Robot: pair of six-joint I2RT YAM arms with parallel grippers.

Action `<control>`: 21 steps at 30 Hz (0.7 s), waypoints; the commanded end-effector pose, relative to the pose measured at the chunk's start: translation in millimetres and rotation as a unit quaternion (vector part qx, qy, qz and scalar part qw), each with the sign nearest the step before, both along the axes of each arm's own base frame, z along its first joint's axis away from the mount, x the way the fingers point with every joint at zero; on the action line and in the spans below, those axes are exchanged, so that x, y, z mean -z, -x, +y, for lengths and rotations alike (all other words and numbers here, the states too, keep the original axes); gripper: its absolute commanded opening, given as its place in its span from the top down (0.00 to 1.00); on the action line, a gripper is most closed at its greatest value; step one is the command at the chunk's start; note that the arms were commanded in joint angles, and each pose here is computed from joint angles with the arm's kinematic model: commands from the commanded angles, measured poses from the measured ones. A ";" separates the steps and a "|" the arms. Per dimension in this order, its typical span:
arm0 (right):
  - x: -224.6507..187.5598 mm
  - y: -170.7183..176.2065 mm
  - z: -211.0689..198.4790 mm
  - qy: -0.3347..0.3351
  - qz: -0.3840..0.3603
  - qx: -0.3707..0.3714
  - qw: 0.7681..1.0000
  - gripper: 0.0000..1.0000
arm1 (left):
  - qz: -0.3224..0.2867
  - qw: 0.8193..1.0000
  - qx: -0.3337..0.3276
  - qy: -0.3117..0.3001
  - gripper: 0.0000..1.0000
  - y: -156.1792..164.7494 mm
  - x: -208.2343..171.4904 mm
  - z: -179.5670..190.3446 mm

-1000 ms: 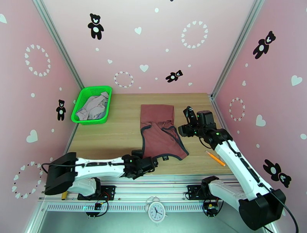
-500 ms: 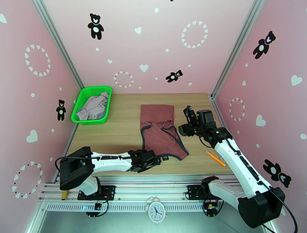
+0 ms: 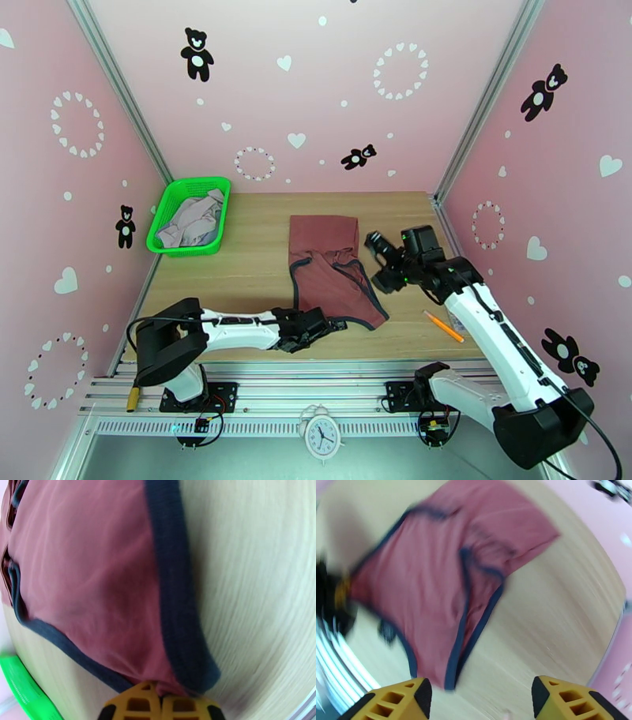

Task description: Fold and stack the mixed laundry pile

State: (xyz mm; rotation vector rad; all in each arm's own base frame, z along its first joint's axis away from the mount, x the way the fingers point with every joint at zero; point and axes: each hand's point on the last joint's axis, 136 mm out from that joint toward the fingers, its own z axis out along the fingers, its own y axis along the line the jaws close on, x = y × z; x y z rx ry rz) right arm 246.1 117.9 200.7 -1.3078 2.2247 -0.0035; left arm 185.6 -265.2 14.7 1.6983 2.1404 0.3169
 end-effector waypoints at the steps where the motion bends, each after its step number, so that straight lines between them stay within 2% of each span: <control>1: 33.8 43.1 -14.0 0.135 0.044 -0.157 0.977 0.23 | -0.010 0.998 -0.068 0.013 1.00 -1.9 -20.0 10.1; 5: 78.5 65.1 -8.9 0.195 0.070 -0.251 0.945 0.22 | -0.022 0.995 -0.085 0.035 1.00 -4.9 -38.0 7.7; 8: 108.5 74.6 -5.8 0.228 0.085 -0.295 0.924 0.22 | -0.029 0.996 -0.081 0.034 1.00 -7.3 -41.3 7.0; 15: 145.8 60.6 1.6 0.266 0.095 -0.322 0.904 0.24 | -0.034 0.997 -0.074 0.017 1.00 -8.7 -29.6 10.4; 21: 185.2 51.0 1.9 0.290 0.130 -0.326 0.890 0.34 | -0.038 0.996 -0.077 0.019 1.00 -8.8 -25.5 13.5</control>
